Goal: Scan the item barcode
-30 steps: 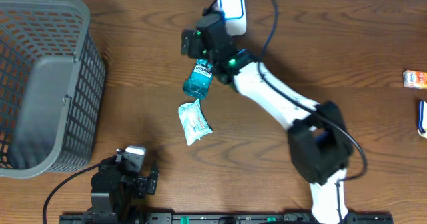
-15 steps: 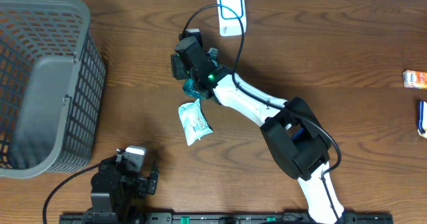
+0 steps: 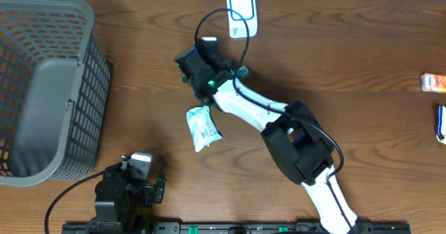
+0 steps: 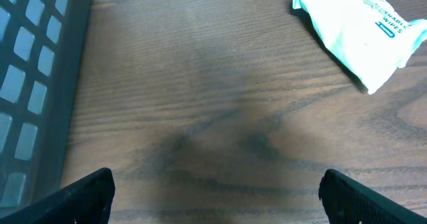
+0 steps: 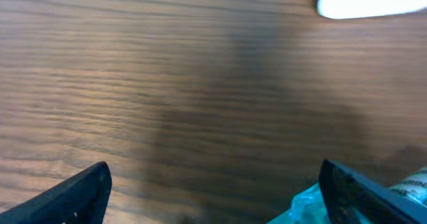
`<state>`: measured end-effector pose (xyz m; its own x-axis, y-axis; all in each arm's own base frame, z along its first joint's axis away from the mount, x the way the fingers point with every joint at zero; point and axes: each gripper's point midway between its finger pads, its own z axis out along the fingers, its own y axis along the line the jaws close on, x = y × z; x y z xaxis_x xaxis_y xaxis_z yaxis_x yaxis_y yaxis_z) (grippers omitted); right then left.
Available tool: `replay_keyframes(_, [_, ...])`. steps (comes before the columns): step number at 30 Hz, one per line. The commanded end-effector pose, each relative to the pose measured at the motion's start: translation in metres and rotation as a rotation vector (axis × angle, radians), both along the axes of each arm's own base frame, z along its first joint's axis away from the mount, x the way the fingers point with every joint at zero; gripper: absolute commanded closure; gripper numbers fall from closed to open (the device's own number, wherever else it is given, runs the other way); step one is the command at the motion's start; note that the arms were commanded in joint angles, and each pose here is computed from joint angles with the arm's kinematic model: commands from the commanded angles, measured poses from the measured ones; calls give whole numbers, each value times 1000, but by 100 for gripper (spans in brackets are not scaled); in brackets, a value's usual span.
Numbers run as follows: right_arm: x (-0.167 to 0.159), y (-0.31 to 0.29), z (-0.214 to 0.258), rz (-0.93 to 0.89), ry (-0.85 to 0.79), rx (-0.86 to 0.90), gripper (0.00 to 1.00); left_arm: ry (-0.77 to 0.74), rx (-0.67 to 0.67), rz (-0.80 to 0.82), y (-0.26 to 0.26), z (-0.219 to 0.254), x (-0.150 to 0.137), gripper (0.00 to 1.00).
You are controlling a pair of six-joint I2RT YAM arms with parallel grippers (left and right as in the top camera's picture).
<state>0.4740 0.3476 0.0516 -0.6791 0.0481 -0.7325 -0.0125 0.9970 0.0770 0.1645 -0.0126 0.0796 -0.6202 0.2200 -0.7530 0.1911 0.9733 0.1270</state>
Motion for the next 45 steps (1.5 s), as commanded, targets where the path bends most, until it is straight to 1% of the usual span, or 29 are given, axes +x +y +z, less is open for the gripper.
replay_keyframes(1, [-4,1,25,-168,-93,29,3,42,-4,0,0,-10,-6,2])
replay_keyframes(5, [-11,-1,17,-234,-67,79,2,42,-4,0,0,-10,-6,2])
replay_keyframes(12, [-13,-6,10,-240,-30,75,5,42,-4,0,0,-10,-6,2])
replay_keyframes(19, [-5,-22,0,-267,-11,55,6,42,-4,0,0,-10,-6,2])
replay_keyframes(20, [-2,-24,-3,-263,-7,52,8,42,-4,0,0,-10,-6,2])
replay_keyframes(21, [-1,-25,-8,-257,5,53,13,42,-4,0,0,-10,-6,2])
replay_keyframes(23, [0,-27,-17,-251,39,58,31,42,-4,0,0,-10,-6,2])
replay_keyframes(24, [-2,-33,-28,-249,80,49,50,42,-4,0,0,-10,-6,2])
replay_keyframes(25, [-4,-36,-30,-252,95,39,61,42,-4,0,0,-10,-6,2])
replay_keyframes(27, [-7,-40,-33,-253,112,21,69,42,-4,0,0,-10,-6,2])
replay_keyframes(29, [-9,-41,-31,-253,122,10,73,42,-4,0,0,-10,-6,2])
replay_keyframes(33, [-20,-45,-25,-240,165,-7,76,42,-4,0,0,-10,-6,2])
replay_keyframes(37, [-44,-48,-26,-205,285,-22,83,42,-4,0,0,-10,-6,2])
replay_keyframes(41, [-66,-50,-22,-178,383,-29,83,42,-4,0,0,-10,-6,2])
replay_keyframes(43, [-70,-52,-15,-174,391,-36,74,42,-4,0,0,-10,-6,2])
replay_keyframes(45, [-69,-51,-1,-137,376,-38,60,42,-4,0,0,-10,-6,2])
